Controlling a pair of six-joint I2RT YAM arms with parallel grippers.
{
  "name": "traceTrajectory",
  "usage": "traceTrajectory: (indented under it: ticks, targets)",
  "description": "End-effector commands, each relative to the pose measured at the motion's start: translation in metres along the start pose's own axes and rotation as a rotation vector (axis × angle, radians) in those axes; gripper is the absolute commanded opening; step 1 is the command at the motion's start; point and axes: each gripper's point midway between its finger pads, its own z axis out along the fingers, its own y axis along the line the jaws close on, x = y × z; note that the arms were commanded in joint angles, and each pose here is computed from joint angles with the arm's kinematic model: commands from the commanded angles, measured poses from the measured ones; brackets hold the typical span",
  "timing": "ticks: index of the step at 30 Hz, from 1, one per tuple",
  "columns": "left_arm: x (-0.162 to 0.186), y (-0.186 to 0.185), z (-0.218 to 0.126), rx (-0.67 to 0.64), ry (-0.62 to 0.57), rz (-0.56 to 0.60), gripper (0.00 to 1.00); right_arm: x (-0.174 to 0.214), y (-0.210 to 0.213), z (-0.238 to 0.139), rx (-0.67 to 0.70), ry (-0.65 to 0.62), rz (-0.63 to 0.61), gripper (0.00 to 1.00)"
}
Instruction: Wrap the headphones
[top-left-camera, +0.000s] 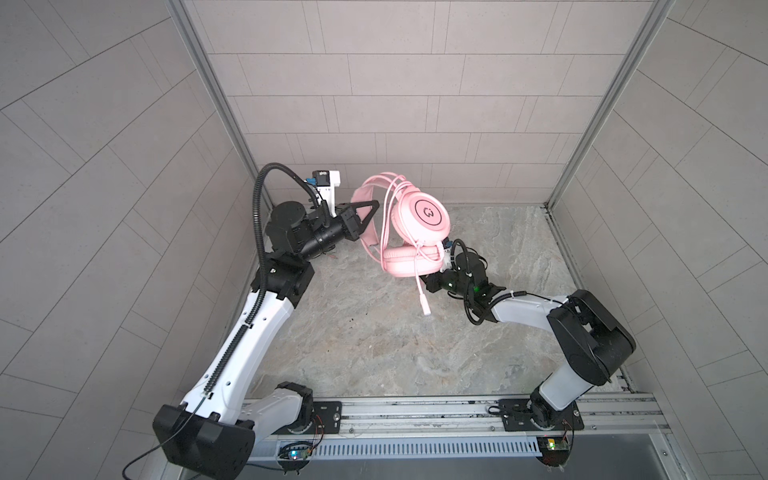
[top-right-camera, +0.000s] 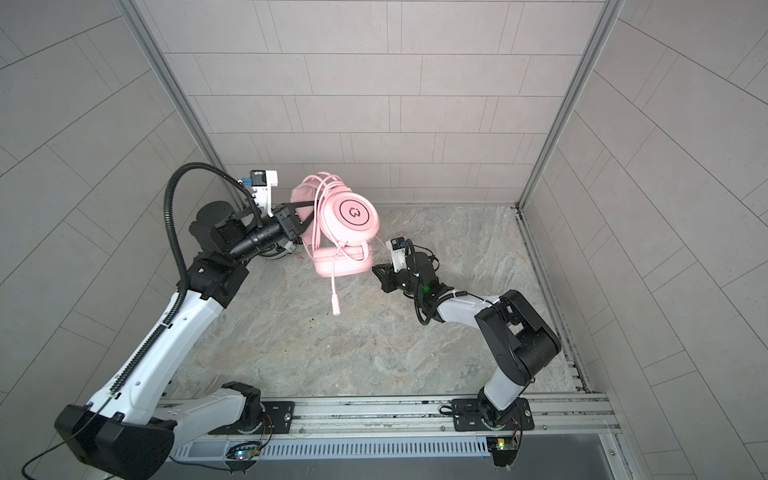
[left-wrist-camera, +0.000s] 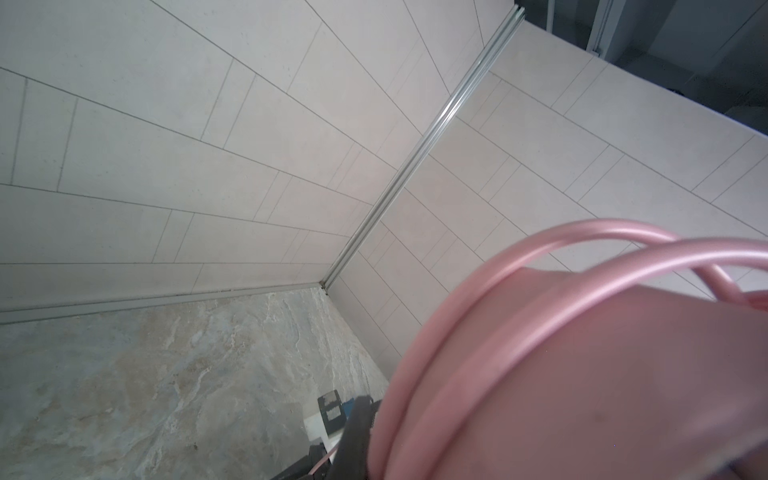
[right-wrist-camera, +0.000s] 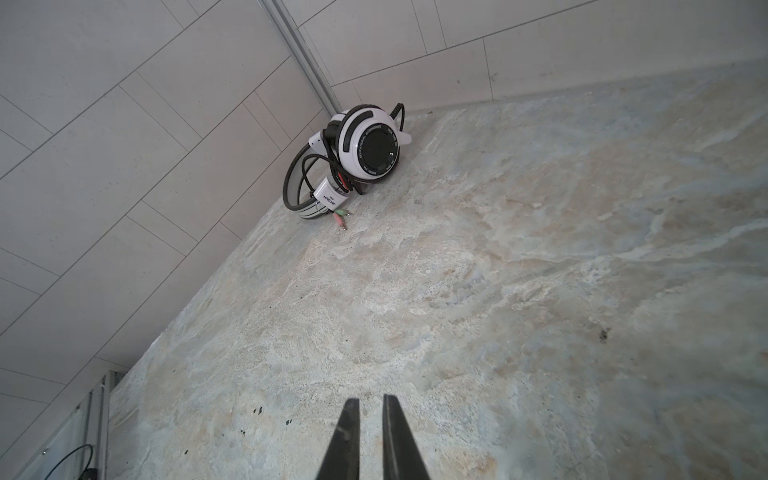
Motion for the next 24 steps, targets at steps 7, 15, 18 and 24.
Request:
traceTrajectory:
  ticks: [7, 15, 18, 24]
  targets:
    - [-0.067, 0.032, -0.026, -0.277, -0.278, -0.075, 0.00, 0.006, 0.008, -0.026, 0.006, 0.009, -0.022, 0.00]
    - [-0.078, 0.104, -0.065, -0.647, -0.455, -0.178, 0.00, 0.042, 0.034, -0.057, 0.105, 0.147, -0.206, 0.00]
    - [-0.078, 0.121, -0.082, -0.797, -0.468, -0.139, 0.00, 0.055, 0.054, -0.072, 0.149, 0.239, -0.359, 0.00]
    - [-0.064, 0.163, -0.112, -1.043, -0.522, -0.104, 0.00, 0.068, 0.106, -0.097, 0.111, 0.354, -0.598, 0.00]
